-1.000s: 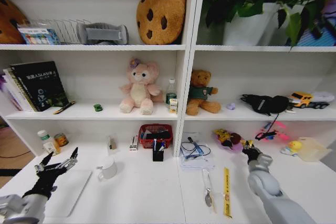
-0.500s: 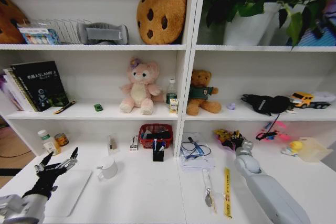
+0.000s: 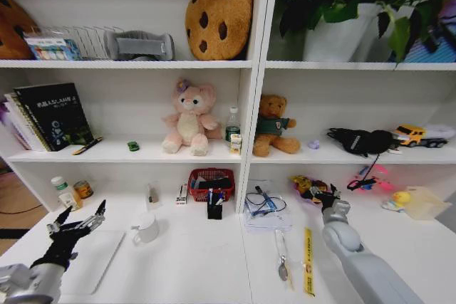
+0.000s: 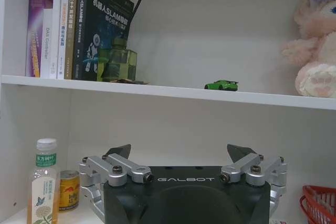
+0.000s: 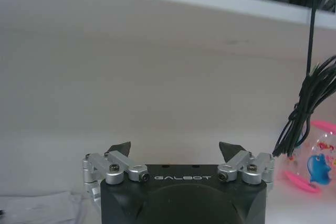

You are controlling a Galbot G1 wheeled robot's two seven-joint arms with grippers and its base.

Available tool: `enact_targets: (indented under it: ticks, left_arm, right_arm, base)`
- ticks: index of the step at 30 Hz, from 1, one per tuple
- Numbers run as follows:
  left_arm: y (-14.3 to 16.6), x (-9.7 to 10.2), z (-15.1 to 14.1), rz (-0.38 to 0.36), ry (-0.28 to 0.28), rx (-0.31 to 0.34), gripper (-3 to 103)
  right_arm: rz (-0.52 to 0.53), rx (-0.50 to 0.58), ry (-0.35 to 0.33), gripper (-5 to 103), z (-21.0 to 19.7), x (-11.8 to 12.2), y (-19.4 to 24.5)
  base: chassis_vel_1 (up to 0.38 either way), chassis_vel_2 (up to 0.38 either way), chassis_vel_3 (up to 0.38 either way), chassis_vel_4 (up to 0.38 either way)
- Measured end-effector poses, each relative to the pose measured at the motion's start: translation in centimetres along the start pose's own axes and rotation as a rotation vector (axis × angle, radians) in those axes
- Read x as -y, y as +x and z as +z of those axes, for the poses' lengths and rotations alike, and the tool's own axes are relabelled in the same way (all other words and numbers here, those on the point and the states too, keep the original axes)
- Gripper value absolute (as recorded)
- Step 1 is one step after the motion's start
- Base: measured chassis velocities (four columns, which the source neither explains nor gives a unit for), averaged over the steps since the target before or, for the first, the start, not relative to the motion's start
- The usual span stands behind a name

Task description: Organize the objects on the table.

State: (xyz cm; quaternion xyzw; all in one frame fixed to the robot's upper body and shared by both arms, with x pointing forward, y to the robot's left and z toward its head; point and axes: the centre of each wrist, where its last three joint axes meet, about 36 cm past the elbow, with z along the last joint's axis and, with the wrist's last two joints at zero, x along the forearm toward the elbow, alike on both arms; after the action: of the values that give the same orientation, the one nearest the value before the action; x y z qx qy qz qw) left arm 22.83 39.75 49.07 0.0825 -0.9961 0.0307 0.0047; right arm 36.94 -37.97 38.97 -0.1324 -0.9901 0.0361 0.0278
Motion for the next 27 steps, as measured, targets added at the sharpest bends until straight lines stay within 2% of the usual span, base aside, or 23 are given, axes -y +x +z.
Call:
enact_targets:
  ticks: [1,2,5,17,21,27]
  left_arm:
    - [0.0,0.0,0.0,0.0,0.0,0.0,100]
    - [0.0,0.0,0.0,0.0,0.0,0.0,100]
    - [0.0,0.0,0.0,0.0,0.0,0.0,100]
    - [0.0,0.0,0.0,0.0,0.0,0.0,100]
    - [0.0,0.0,0.0,0.0,0.0,0.0,100]
    - [0.0,0.0,0.0,0.0,0.0,0.0,100]
  right_arm:
    - [-0.019,0.014,0.002,97,-0.2,0.2,1.6]
    - [-0.019,0.014,0.002,97,-0.2,0.2,1.6]
    - [-0.069,0.068,0.026,100,-0.4,1.1,5.4]
    - [-0.085,0.201,0.08,100,-4.0,5.3,12.3]
    - [-0.086,0.229,0.1,100,-4.1,5.9,13.9]
    - [-0.083,0.234,0.084,100,-4.5,5.2,15.9]
  base:
    - [0.0,0.0,0.0,0.0]
    - [0.0,0.0,0.0,0.0]
    - [0.0,0.0,0.0,0.0]
    - [0.0,0.0,0.0,0.0]
    - [0.0,0.0,0.0,0.0]
    - [0.0,0.0,0.0,0.0]
